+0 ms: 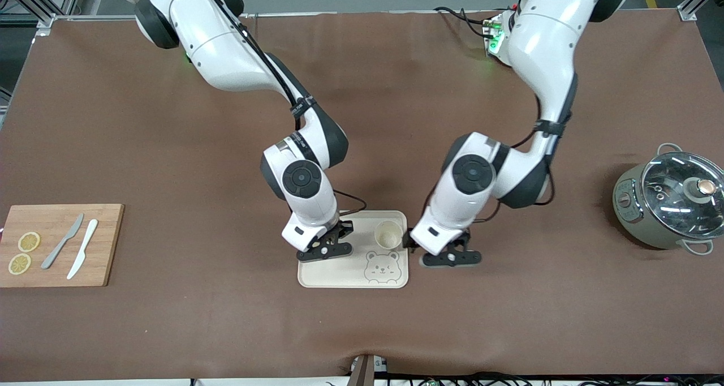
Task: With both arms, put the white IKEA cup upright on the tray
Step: 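Lower the cup onto the tray while the right gripper carries its cup over, then open and withdraw the left gripper while the right gripper sets its cup down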
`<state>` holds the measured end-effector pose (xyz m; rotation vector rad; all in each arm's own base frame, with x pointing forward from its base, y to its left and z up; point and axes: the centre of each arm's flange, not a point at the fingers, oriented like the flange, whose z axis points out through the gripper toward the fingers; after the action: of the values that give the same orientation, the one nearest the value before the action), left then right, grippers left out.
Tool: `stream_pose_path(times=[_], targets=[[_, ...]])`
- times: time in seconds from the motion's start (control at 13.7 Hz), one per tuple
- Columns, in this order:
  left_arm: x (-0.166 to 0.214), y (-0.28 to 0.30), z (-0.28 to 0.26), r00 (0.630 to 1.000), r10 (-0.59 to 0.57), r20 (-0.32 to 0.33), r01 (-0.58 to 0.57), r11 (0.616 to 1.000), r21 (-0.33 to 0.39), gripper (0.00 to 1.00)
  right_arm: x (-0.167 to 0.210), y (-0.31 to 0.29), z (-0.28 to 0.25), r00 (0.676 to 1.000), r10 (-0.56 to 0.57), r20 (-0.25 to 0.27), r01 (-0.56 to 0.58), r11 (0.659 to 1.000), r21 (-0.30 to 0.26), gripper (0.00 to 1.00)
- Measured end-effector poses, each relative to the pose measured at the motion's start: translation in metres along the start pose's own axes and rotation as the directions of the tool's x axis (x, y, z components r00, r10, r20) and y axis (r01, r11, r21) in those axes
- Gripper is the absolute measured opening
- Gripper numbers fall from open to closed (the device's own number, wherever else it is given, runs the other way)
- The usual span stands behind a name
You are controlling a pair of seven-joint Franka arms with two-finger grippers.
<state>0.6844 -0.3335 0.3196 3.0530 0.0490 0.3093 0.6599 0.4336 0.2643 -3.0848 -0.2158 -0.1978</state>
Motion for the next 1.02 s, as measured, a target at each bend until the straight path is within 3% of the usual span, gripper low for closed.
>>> stream_pose_path(times=[0.36, 0.44, 0.66, 0.8, 1.02], targets=[[0.027, -0.072, -0.013, 0.988, 0.148, 0.032, -0.149, 0.988, 0.034, 1.00, 0.001, 0.004, 0.024, 1.000, -0.004, -0.025, 0.004, 1.000, -0.009, 0.04], [0.030, -0.084, -0.012, 0.985, 0.170, 0.039, -0.172, 0.984, 0.038, 1.00, 0.002, 0.004, 0.023, 1.000, -0.005, -0.029, 0.005, 1.000, -0.009, 0.10], [0.036, -0.116, -0.007, 0.972, 0.228, 0.057, -0.231, 0.972, 0.045, 1.00, 0.002, 0.006, 0.025, 1.000, -0.005, -0.029, 0.005, 1.000, -0.014, 0.40], [0.042, -0.144, -0.008, 0.960, 0.271, 0.065, -0.274, 0.961, 0.046, 1.00, 0.008, 0.011, 0.020, 0.999, 0.001, -0.042, -0.002, 1.000, -0.017, 0.67], [0.050, -0.183, -0.013, 0.955, 0.289, 0.065, -0.290, 0.957, 0.006, 1.00, 0.015, 0.019, 0.000, 0.999, 0.014, -0.037, -0.015, 1.000, -0.025, 0.96]])
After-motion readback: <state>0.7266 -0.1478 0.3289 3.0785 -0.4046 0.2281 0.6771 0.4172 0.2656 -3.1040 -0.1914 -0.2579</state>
